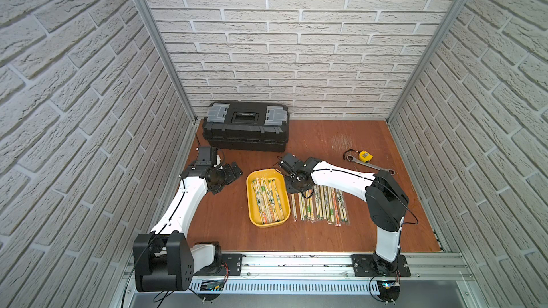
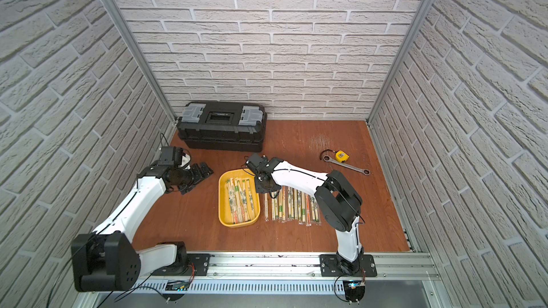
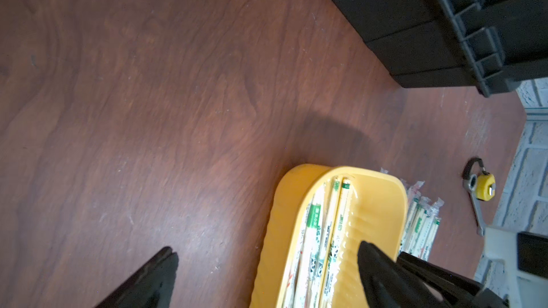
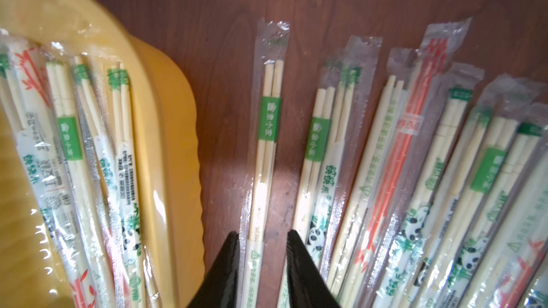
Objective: Take the paired disposable chopsticks out of the storage box
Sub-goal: Place the paired disposable chopsticks at the center of the board, then move the storage box to the center of the board.
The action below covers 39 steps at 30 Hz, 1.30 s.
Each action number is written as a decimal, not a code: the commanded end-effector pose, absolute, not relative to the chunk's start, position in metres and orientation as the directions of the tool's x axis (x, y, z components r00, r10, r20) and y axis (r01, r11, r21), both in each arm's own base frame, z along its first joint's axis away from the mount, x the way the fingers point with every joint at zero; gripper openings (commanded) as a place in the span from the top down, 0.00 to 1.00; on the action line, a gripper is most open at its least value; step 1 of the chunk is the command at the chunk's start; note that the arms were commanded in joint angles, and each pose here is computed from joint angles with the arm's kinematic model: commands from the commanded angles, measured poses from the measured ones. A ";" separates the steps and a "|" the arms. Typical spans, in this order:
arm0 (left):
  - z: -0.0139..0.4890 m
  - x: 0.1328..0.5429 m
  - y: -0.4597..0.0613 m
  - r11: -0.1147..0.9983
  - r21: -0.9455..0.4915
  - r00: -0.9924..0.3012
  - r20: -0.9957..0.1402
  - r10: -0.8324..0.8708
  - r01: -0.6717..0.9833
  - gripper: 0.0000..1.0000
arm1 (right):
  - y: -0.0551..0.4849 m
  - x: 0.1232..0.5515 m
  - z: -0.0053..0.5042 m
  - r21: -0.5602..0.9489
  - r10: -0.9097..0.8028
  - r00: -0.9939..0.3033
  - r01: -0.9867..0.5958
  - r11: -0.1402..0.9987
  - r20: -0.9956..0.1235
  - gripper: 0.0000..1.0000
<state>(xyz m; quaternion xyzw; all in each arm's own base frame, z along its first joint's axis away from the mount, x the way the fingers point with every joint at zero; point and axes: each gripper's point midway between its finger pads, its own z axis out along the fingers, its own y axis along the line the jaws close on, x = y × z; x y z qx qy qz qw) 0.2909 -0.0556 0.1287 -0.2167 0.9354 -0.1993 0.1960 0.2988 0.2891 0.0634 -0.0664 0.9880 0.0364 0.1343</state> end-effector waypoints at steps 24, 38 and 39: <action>0.116 0.254 -0.108 0.879 -0.398 -0.899 -0.229 -0.373 -0.263 0.16 | 0.348 0.266 0.081 0.210 -0.137 -0.947 -0.203 0.956 -0.292 0.70; 0.092 0.237 -0.097 0.921 -0.276 -0.923 -0.190 -0.334 -0.276 0.24 | 0.407 0.236 0.081 0.345 -0.210 -0.939 -0.298 0.890 -0.271 0.71; 0.091 0.236 -0.097 0.921 -0.274 -0.924 -0.188 -0.334 -0.277 0.27 | 0.405 0.236 0.081 0.342 -0.208 -0.939 -0.297 0.891 -0.273 0.71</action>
